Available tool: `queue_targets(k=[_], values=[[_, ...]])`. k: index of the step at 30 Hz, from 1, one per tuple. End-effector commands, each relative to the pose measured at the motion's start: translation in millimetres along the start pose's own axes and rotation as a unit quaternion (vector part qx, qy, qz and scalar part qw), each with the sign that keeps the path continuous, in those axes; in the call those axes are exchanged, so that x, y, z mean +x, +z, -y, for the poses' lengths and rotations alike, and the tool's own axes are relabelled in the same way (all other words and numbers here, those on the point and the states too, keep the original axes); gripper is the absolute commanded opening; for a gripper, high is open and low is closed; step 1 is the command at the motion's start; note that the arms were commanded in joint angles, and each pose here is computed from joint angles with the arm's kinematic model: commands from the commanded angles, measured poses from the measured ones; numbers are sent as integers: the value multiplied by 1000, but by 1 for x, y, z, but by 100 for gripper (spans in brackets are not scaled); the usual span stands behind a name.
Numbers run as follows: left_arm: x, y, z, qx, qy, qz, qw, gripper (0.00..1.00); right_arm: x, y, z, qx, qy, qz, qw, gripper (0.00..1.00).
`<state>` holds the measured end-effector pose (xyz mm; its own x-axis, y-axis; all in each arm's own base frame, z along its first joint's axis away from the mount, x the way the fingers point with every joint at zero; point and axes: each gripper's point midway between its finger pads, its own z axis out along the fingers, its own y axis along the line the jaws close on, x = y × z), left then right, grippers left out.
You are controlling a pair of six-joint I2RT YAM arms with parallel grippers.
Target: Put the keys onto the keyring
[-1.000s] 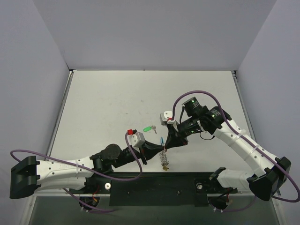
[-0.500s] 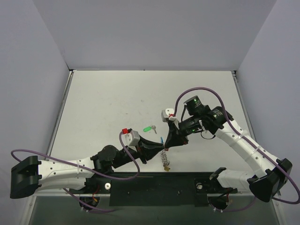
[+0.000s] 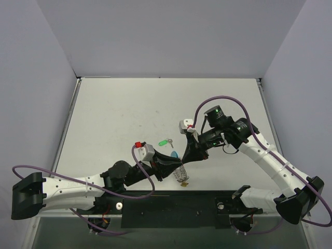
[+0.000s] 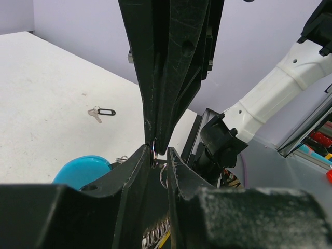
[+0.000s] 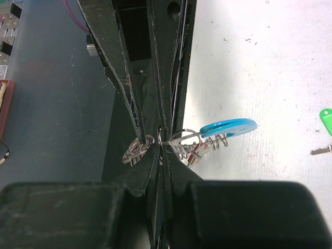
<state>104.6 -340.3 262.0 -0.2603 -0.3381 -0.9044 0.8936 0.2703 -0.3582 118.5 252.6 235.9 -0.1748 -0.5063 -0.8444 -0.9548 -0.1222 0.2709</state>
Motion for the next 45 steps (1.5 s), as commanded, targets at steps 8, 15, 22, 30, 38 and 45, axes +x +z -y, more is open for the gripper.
queue_targets(k=[8,15,22,30,38,45], values=[[-11,7,1,-8,4,8,1000,12,-13,-2,-11,-21,-17,30,999,0],[-19,4,-1,-15,4,25,1000,2,-11,-2,-12,-23,-15,29,999,0],[-25,2,-4,-24,-5,38,999,17,-12,-1,-13,-24,-15,30,999,0],[-20,7,-2,-18,-4,28,999,18,-12,-1,-13,-26,-13,31,999,0],[-20,7,0,-14,-4,25,1000,15,-12,0,-12,-26,-12,31,999,0],[-18,9,3,-4,-4,22,1000,0,-11,3,-13,-30,-8,31,999,0]])
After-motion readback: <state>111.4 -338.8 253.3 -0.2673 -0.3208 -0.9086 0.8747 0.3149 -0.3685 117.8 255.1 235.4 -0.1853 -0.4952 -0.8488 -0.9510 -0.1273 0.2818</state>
